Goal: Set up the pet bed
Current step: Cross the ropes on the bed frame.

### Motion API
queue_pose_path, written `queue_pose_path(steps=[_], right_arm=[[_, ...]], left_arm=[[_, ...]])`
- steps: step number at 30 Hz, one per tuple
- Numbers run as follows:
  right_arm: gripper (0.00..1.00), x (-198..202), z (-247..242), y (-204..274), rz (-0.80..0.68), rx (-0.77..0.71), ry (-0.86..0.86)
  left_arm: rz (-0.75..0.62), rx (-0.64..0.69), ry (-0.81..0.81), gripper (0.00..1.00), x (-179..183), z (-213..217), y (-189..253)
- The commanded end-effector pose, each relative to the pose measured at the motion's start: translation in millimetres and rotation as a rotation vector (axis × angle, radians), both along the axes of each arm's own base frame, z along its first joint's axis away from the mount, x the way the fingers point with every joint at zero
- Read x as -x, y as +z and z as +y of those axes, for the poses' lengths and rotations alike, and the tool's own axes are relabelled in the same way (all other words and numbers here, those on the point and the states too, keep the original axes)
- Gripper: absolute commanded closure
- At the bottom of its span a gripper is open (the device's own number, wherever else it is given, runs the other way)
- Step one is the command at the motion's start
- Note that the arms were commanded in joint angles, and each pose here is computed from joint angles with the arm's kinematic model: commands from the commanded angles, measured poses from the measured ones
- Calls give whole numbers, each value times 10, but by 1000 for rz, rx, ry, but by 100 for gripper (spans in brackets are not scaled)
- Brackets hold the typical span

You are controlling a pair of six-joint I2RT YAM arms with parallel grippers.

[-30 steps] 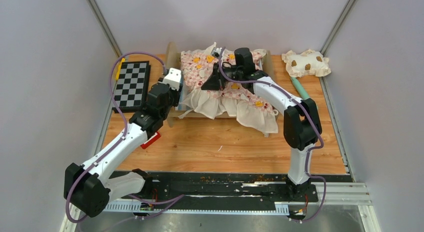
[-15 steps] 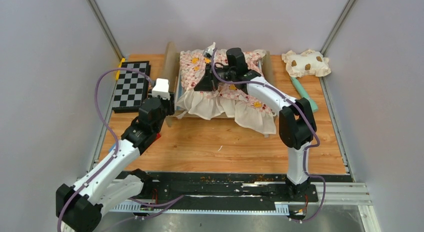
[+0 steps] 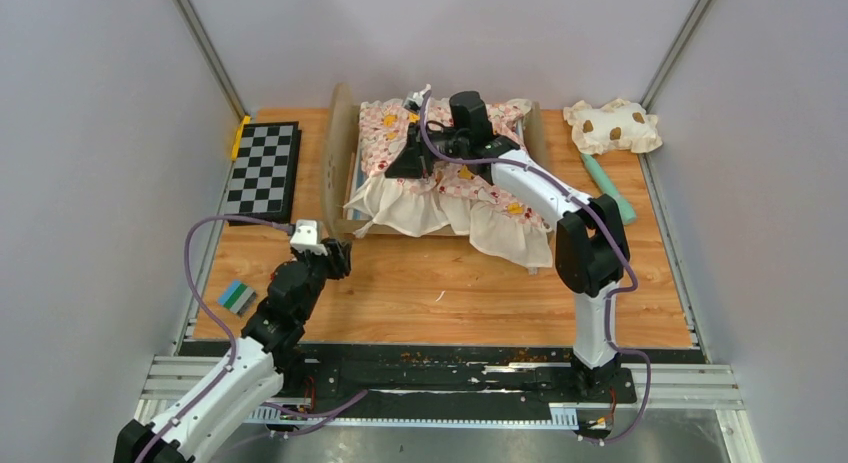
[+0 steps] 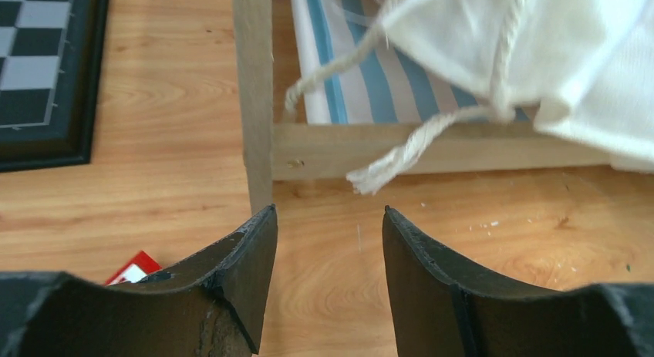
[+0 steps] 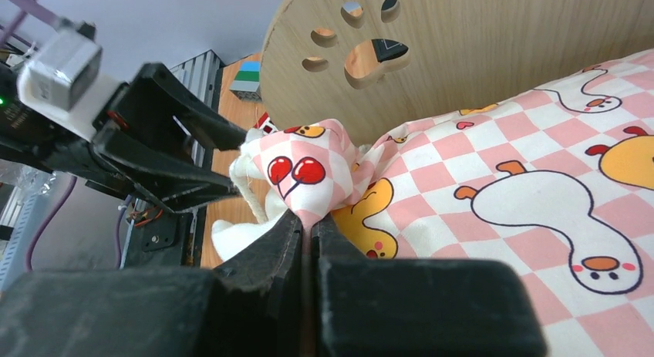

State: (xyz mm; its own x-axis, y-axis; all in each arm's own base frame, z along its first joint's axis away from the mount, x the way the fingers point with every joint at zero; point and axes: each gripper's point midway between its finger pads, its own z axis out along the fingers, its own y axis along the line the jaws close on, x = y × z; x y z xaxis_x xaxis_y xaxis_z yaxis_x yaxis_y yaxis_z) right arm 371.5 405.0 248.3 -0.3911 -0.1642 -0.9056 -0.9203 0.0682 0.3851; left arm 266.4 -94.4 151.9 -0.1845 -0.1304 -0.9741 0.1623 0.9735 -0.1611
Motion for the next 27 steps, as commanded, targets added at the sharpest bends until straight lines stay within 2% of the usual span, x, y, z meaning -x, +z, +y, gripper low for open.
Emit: queue_pose_path(steps=[1,7,10,21,24,27], right_arm=[[100,-35,58,157,-10,-19,-4],[100,-33,70,156,1,-21,-2],[100,-32,59,171,-6,-21,-1],[100,-29,37,180,-7,-15,4],[100,-39,17,179,-9,-14,5],[100,-47,4,180,-8,-14,3]], left_arm=[[-218,104,-78,38,-5,-150,332],[-289,-21,-264,36,-70,-489,459],[-278,-88,-279,36,-179,-551,369],[-279,-191,-288,36,-507,-687,248],[-271,-210,-300,42,-571,-736,243],[-260,-225,-311,53,-614,-770,228]])
